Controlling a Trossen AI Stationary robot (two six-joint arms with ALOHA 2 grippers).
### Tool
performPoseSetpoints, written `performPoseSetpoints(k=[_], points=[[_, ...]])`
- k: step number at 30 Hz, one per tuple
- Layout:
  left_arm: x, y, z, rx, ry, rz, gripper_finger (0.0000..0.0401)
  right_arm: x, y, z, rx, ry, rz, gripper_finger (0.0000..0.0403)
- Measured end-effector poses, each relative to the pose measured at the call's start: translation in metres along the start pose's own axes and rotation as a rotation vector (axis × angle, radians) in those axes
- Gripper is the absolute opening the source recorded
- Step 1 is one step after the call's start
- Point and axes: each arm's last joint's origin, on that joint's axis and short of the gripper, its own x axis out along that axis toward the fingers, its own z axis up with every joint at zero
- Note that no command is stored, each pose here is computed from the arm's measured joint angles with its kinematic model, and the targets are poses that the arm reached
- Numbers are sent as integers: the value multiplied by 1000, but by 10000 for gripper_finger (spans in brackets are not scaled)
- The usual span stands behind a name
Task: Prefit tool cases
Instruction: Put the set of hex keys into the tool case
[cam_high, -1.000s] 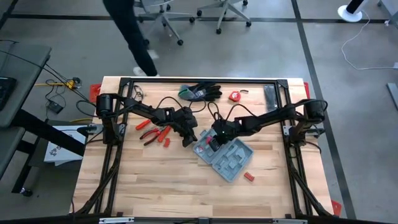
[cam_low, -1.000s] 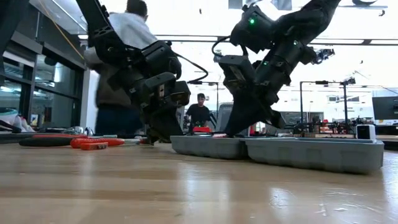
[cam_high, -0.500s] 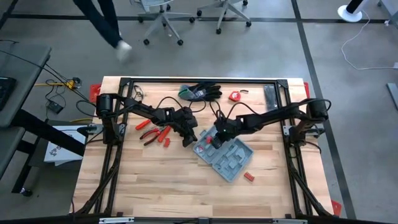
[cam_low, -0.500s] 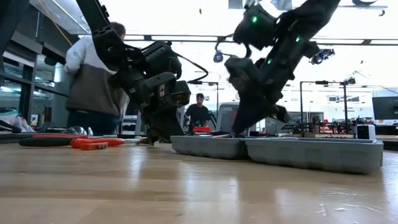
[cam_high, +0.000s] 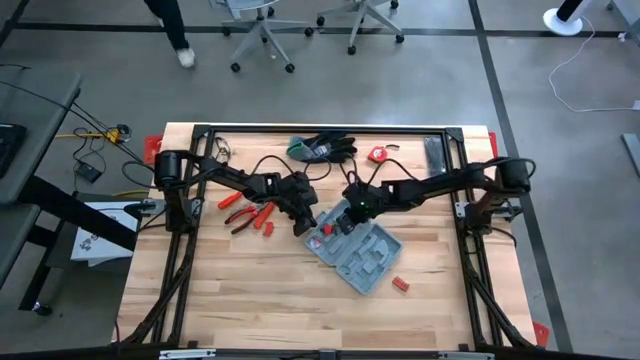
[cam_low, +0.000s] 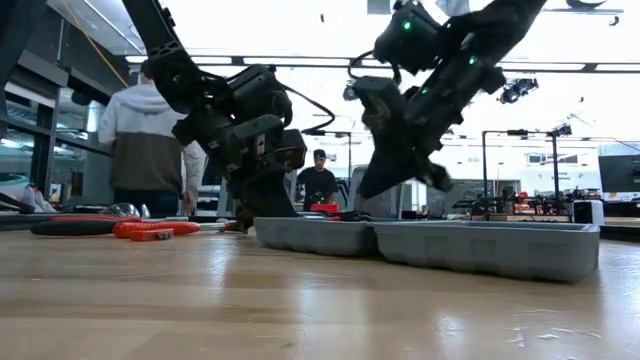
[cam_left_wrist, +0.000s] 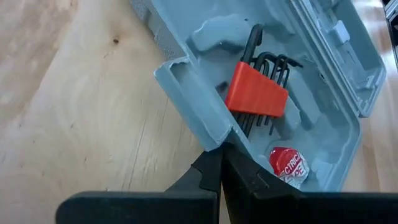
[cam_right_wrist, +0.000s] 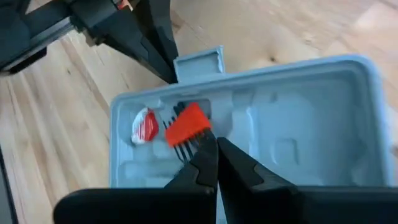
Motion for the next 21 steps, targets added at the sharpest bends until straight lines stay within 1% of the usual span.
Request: performPoseSetpoints(k=[4,10,14,16,18,21], points=[[-5,-3,4,9,-19,-5,0,-8,-1,-8,-10,52,-54,0],[-8,-5,6,22,-31,-7,0,1,-7,-18,-6,111,-76,0],[-7,-6,5,41,-28,-8,0,16,-7,-16,-1,108,0,0],[-7,-7,5,43,-28,-8,0,25,-8,-14,20,106,39,0],[-7,-6,5,43,-27,-8,0,32,-9,-14,42,95,55,0],[-7,-6,5,44,-31,1,0,34,-5,-9,40,62,83,0]])
